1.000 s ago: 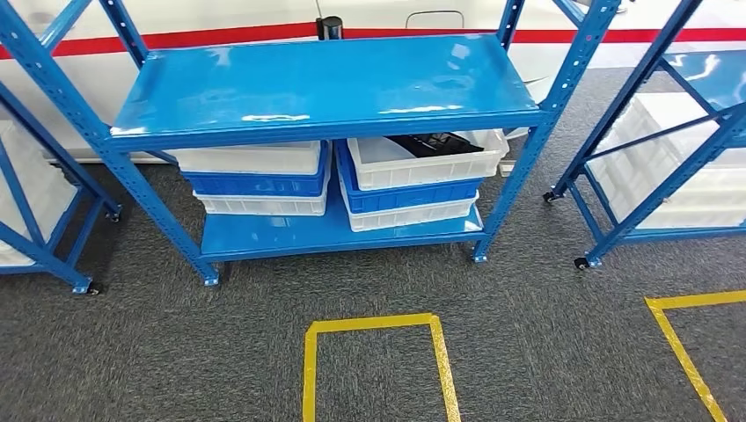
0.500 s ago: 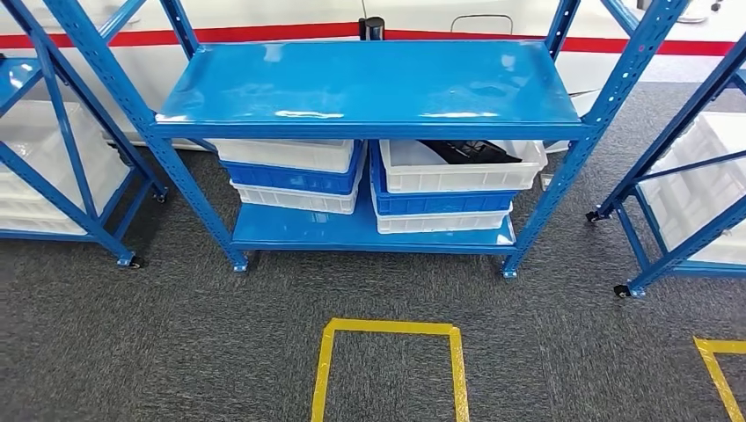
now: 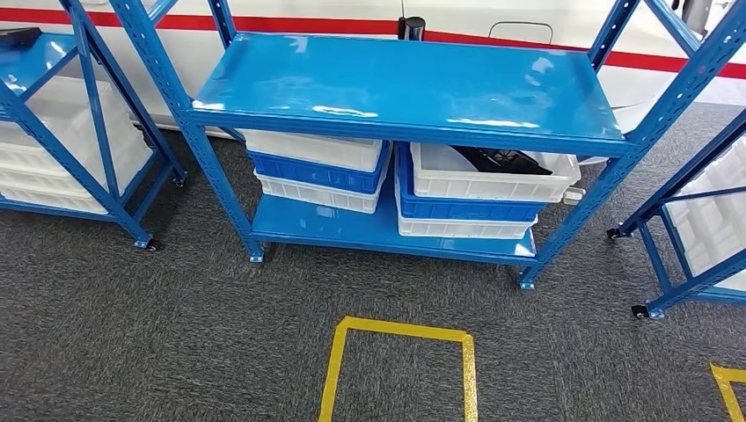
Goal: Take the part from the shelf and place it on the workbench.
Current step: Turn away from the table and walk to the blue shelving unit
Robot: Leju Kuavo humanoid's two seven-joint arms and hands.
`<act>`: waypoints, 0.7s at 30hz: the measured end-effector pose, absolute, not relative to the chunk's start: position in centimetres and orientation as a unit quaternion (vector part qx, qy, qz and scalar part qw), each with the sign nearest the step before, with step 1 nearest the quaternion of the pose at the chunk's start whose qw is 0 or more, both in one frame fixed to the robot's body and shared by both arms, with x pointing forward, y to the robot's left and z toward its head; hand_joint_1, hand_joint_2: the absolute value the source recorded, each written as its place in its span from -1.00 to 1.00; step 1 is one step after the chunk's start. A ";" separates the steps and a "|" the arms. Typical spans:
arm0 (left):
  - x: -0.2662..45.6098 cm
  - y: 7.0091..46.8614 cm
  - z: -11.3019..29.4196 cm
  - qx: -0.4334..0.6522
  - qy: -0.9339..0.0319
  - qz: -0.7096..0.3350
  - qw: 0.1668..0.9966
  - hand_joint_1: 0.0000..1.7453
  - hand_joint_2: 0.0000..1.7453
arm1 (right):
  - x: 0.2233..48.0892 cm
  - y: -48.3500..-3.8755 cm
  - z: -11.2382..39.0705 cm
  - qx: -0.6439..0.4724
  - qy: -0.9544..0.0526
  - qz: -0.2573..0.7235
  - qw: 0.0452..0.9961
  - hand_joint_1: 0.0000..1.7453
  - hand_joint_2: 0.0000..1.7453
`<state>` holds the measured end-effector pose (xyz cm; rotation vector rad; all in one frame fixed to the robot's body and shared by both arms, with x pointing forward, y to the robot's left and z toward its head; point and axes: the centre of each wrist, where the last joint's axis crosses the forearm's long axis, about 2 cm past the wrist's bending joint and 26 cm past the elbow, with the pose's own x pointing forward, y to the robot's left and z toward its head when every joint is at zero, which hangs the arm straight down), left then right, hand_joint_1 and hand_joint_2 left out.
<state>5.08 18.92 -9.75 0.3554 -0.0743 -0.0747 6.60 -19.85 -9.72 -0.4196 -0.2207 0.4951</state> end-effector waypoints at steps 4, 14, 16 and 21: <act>5.1 19.2 -9.8 0.173 -0.048 -0.039 0.983 -1.00 1.00 | 6.5 -20.0 -9.8 -0.203 -0.103 0.225 0.947 -1.00 0.00; 4.9 21.8 -10.3 0.170 -0.075 -0.024 0.982 -1.00 1.00 | 6.2 -20.6 -9.9 -0.197 -0.098 0.204 0.954 -1.00 -1.00; 4.9 21.9 -10.3 0.169 -0.076 -0.026 0.982 -1.00 1.00 | 6.2 -20.6 -9.9 -0.197 -0.098 0.204 0.954 -1.00 -1.00; 4.8 22.0 -10.4 0.174 -0.088 -0.053 0.979 -1.00 1.00 | 6.2 -20.7 -10.0 -0.196 -0.097 0.207 0.954 -1.00 1.00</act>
